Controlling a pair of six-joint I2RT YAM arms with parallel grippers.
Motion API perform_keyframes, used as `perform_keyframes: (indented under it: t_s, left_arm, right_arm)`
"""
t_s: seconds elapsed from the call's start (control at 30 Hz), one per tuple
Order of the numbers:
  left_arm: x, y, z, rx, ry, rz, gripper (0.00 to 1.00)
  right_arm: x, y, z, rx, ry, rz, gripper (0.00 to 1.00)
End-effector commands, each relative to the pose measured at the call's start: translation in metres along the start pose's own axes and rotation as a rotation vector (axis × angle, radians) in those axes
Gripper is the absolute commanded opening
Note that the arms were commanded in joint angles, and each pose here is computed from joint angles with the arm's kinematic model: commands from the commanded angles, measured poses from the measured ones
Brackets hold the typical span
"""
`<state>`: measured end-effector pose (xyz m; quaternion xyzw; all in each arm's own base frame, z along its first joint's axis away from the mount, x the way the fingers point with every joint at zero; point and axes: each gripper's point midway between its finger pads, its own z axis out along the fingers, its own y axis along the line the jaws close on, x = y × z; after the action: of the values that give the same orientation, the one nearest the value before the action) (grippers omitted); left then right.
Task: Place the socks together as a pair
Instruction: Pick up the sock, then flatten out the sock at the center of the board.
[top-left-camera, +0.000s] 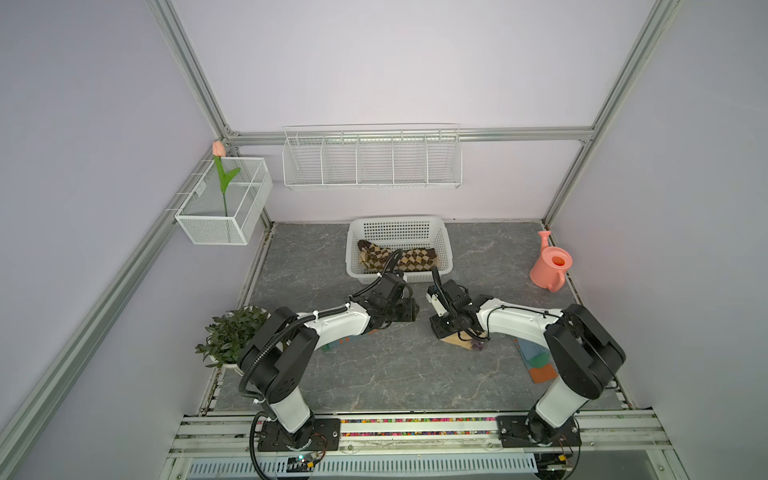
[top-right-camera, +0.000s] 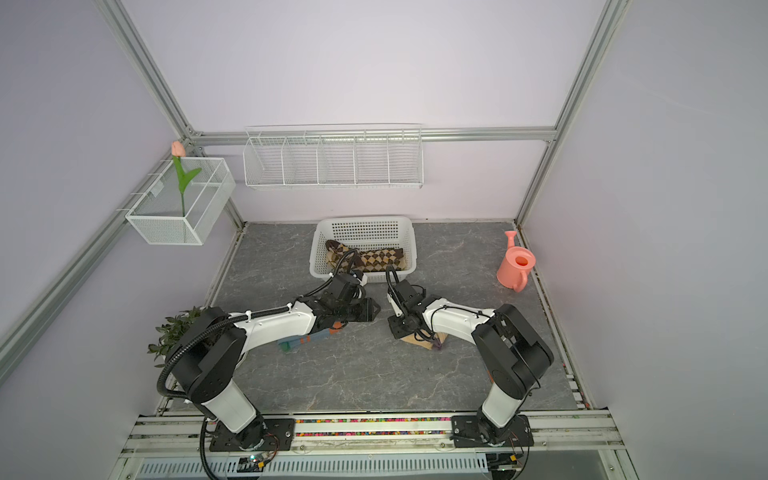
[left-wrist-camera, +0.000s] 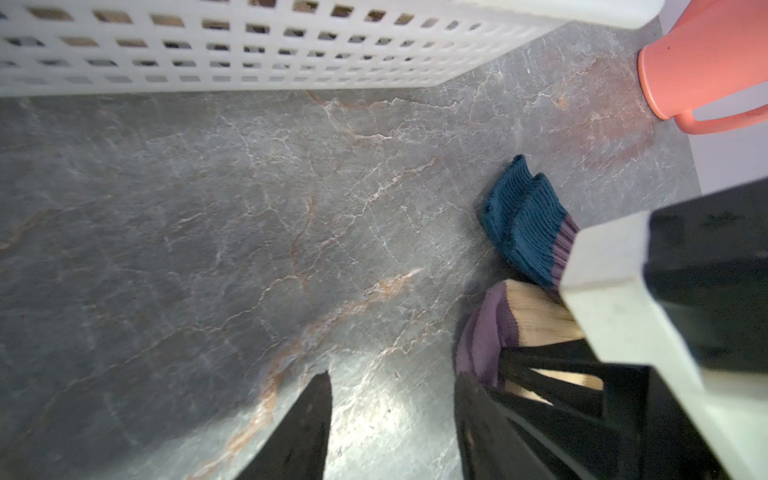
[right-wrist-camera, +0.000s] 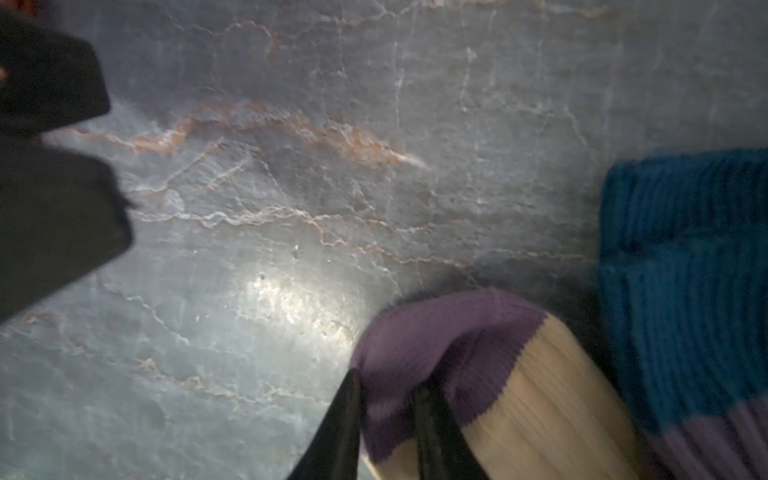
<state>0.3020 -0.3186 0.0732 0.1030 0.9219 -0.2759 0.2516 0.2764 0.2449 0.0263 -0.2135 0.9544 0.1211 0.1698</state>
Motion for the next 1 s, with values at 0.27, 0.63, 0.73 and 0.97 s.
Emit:
perform_keyframes:
  t_s: [0.27,0.63,0.73,0.97]
  left_arm:
    - [-0.001,-0.004,0.003,0.031,-0.015,-0.022,0.49]
    - [0.006,-0.01,0.01,0.049,0.017,-0.012,0.49]
    - [0.017,-0.012,0.017,0.02,0.077,0.022,0.5]
    - [0.035,0.013,0.011,-0.131,0.142,0.05,0.48]
  right_arm:
    - [-0.013,0.011,-0.052,-0.045,-0.1,-0.003,0.08]
    - [-0.043,0.0,-0.157,-0.056,-0.338,0.006,0.07]
    - [-0.056,-0.01,-0.188,-0.03,-0.4,0.009,0.07]
    - [-0.068,-0.019,-0.244,0.01,-0.508,0.001,0.08]
